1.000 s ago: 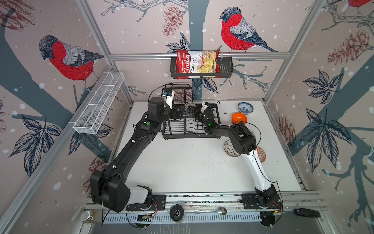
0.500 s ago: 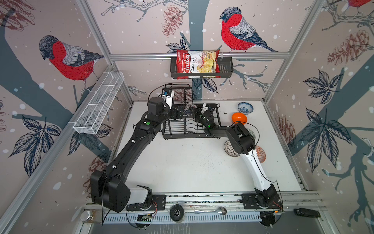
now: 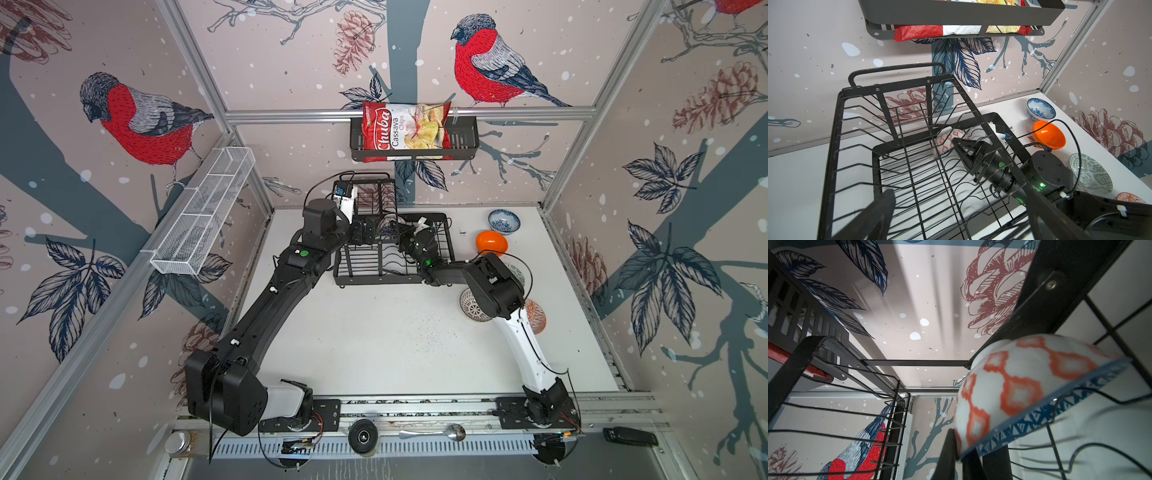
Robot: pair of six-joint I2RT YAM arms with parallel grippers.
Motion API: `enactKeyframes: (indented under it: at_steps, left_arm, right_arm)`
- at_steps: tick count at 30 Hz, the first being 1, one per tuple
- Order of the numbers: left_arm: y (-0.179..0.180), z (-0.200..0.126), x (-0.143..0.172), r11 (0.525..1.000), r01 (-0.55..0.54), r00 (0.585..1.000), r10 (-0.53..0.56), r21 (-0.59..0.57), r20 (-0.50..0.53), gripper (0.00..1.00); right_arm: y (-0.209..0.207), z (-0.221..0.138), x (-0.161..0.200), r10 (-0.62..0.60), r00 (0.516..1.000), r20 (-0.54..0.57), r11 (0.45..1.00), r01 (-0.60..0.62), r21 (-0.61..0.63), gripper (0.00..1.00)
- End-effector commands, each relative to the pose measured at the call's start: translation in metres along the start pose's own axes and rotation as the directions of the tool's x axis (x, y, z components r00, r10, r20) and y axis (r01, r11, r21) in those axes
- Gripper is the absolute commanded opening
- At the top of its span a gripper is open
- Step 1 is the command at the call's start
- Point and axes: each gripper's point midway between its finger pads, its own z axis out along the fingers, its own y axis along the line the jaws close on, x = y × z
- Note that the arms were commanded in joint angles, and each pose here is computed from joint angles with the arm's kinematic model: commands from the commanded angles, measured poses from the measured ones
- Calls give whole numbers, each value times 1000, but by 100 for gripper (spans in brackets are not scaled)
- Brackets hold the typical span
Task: Load bowls into a dish rack
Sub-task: Place the bowl in the dish rack.
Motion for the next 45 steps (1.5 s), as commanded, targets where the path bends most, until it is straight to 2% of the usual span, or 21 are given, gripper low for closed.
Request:
enactKeyframes:
  at_steps: [1,10,13,21,31,40,45]
  left_arm:
    - [-1,-3,-15,1000,-1,998,0,10,58,97]
    - [0,-4,-15,1000,-2,998,2,1,60,97]
    - [0,-5,-16,1000,-2,998,2,-2,61,97]
    - [1,-6,-17,1000,-3,998,3,-4,66,97]
    - [1,-8,-18,1000,-5,998,6,-9,69,97]
    - [6,-10,-20,999,-5,997,8,-38,77,97]
    - [11,-12,-20,998,4,997,2,-67,82,97]
  right_arm:
    - [-15,-3,0,36,999,18,997,-37,72,6]
    - [-8,-1,-2,32,999,36,996,-35,80,13]
    - [-6,0,-2,31,999,33,996,-34,77,19]
    - [4,3,-4,18,999,30,997,-21,76,27]
    - [25,5,-3,6,1000,11,999,-6,41,31]
    - [39,-8,-15,-14,999,34,999,12,45,36]
    - [46,-20,-23,-51,998,35,998,50,47,43]
